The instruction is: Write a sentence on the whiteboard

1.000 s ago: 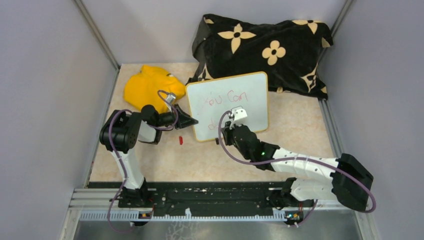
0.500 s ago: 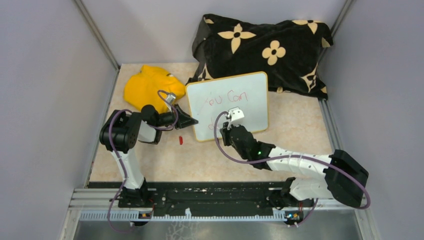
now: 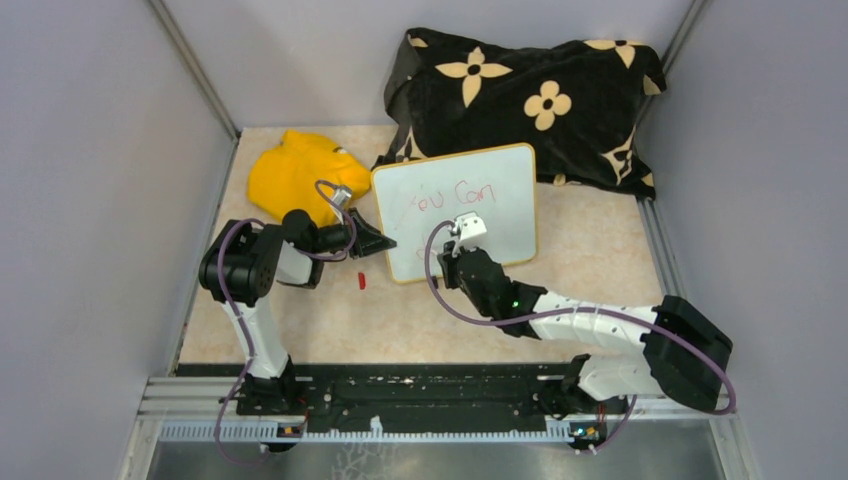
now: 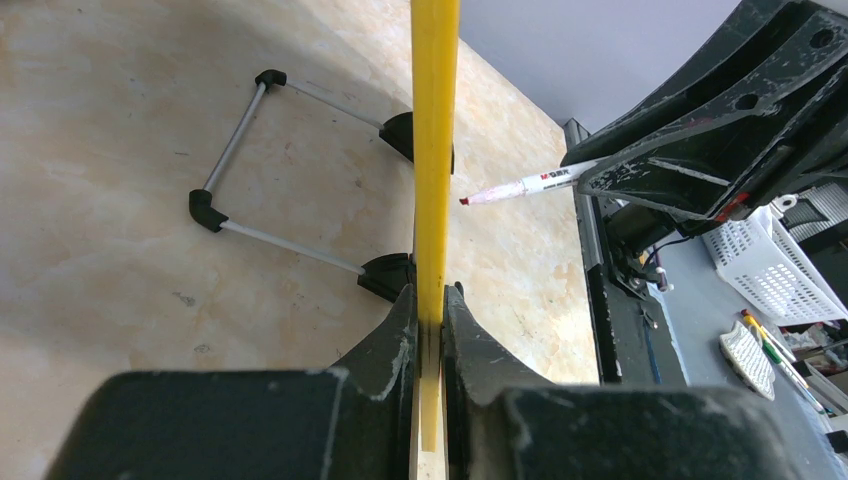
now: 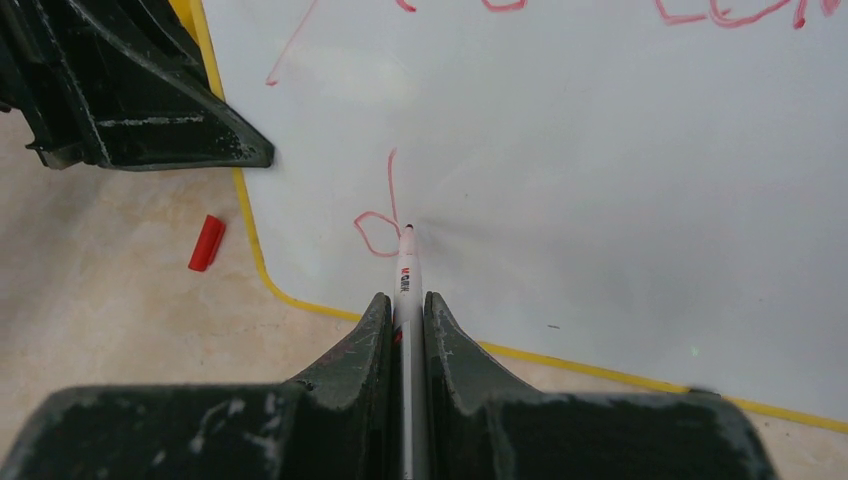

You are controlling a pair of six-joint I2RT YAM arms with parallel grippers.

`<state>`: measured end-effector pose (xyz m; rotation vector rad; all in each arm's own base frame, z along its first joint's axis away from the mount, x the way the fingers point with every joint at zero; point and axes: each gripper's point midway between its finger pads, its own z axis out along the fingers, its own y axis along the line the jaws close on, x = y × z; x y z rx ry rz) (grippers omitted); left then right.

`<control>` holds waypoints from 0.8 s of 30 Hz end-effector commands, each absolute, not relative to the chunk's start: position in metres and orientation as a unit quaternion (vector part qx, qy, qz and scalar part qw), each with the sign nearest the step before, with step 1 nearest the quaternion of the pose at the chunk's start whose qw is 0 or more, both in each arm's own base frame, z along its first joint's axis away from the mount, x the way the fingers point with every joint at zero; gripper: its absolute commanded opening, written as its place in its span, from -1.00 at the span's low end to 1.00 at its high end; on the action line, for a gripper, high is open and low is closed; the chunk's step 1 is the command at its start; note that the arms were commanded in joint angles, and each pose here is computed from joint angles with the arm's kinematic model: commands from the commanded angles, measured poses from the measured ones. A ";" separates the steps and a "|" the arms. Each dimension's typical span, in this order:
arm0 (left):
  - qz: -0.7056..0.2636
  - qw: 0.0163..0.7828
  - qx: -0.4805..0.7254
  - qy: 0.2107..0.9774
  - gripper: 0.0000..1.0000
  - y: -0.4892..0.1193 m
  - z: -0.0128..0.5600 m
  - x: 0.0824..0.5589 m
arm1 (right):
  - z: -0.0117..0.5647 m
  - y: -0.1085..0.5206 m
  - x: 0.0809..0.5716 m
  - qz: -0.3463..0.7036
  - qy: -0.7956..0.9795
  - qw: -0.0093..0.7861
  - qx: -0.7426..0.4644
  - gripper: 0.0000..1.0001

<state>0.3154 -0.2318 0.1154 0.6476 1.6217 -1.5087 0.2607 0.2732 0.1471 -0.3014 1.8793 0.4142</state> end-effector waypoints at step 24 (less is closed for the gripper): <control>-0.603 0.392 0.272 0.639 -1.00 -0.237 0.116 0.311 | 0.148 0.273 0.272 0.168 0.798 0.568 -0.109 -1.00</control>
